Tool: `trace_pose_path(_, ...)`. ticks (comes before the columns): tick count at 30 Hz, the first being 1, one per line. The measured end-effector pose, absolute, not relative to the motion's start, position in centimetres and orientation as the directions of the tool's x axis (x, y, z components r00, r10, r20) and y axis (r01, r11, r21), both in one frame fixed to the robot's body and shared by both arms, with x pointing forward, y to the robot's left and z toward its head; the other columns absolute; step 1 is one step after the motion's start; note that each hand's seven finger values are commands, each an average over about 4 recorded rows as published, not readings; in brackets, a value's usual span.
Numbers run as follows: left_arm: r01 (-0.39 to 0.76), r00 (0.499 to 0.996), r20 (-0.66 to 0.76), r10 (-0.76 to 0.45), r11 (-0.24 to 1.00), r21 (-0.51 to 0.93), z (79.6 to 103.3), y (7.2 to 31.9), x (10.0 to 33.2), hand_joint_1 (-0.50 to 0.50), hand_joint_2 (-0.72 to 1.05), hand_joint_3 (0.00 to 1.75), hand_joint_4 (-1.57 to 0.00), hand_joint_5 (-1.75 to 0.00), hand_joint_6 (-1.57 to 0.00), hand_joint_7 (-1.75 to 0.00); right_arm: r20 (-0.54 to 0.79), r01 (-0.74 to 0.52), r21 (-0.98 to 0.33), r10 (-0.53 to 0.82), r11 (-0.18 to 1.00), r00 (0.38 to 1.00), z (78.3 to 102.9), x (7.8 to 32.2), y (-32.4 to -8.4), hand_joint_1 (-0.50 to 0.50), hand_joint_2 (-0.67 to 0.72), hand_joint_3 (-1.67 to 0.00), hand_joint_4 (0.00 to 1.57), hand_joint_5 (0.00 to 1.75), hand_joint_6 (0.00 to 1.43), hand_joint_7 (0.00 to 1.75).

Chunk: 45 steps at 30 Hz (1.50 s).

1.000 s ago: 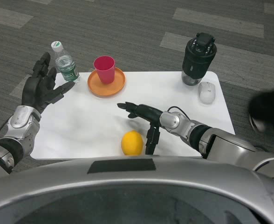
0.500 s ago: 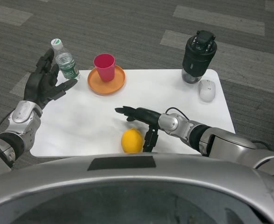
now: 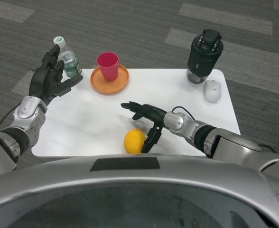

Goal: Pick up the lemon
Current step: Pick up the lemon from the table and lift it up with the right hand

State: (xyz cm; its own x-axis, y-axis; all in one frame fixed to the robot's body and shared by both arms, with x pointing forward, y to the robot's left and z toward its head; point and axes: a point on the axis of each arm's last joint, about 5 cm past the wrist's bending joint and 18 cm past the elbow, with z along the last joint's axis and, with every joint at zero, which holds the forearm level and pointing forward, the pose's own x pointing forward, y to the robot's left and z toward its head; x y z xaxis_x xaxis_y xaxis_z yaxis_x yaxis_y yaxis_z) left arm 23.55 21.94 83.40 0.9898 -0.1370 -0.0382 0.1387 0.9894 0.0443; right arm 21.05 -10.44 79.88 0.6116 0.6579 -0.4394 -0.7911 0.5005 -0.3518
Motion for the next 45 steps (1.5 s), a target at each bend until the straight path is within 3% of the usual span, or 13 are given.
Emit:
trace_pose_path(9,0.140,0.990,-0.036,-0.138,0.989,0.053,83.63,21.90,23.94,0.50,0.78,0.07,0.00,0.00,0.00,0.00,-0.452,-0.807,-0.358,0.669,0.469,0.590,79.79,20.84,-10.47,-0.02,-0.27,-0.24,0.02,1.07,0.00,0.14)
trace_pose_path(23,0.146,0.989,-0.039,-0.143,0.987,0.064,83.71,21.88,24.08,0.50,0.78,0.07,0.00,0.00,0.00,0.00,-0.455,-0.839,-0.353,0.708,0.413,0.540,79.81,20.47,-9.73,0.07,-0.30,-0.24,0.12,1.19,0.00,0.21)
trace_pose_path(26,0.144,0.989,-0.038,-0.142,0.987,0.067,83.75,21.92,24.13,0.50,0.78,0.00,0.00,0.00,0.00,0.00,-0.455,-0.841,-0.353,0.711,0.409,0.536,79.81,20.44,-9.70,0.11,-0.35,-0.24,0.22,1.43,0.11,0.28)
trace_pose_path(30,0.143,0.989,-0.039,-0.140,0.987,0.068,83.75,21.95,24.13,0.50,0.78,0.09,0.00,0.00,0.00,0.00,-0.457,-0.844,-0.352,0.713,0.404,0.532,79.79,20.42,-9.69,0.12,-0.32,-0.28,0.56,1.65,0.56,0.75)
trace_pose_path(33,0.142,0.989,-0.039,-0.140,0.987,0.068,83.75,21.95,24.13,0.50,0.78,0.09,0.00,0.00,0.00,0.00,-0.458,-0.845,-0.352,0.713,0.404,0.531,79.79,20.42,-9.71,0.15,-0.32,-0.32,0.77,1.70,0.70,1.05)
trace_pose_path(38,0.142,0.989,-0.039,-0.140,0.988,0.068,83.75,21.95,24.14,0.50,0.78,0.09,0.00,0.00,0.00,0.00,-0.459,-0.846,-0.350,0.715,0.401,0.528,79.80,20.42,-9.70,0.17,-0.41,-0.32,0.86,1.75,0.77,1.20)
trace_pose_path(45,0.141,0.990,-0.039,-0.139,0.988,0.067,83.75,21.96,24.14,0.50,0.78,0.09,0.00,0.00,0.00,0.00,-0.459,-0.847,-0.350,0.715,0.400,0.527,79.81,20.43,-9.70,0.19,-0.41,-0.42,1.01,1.75,1.03,1.36)
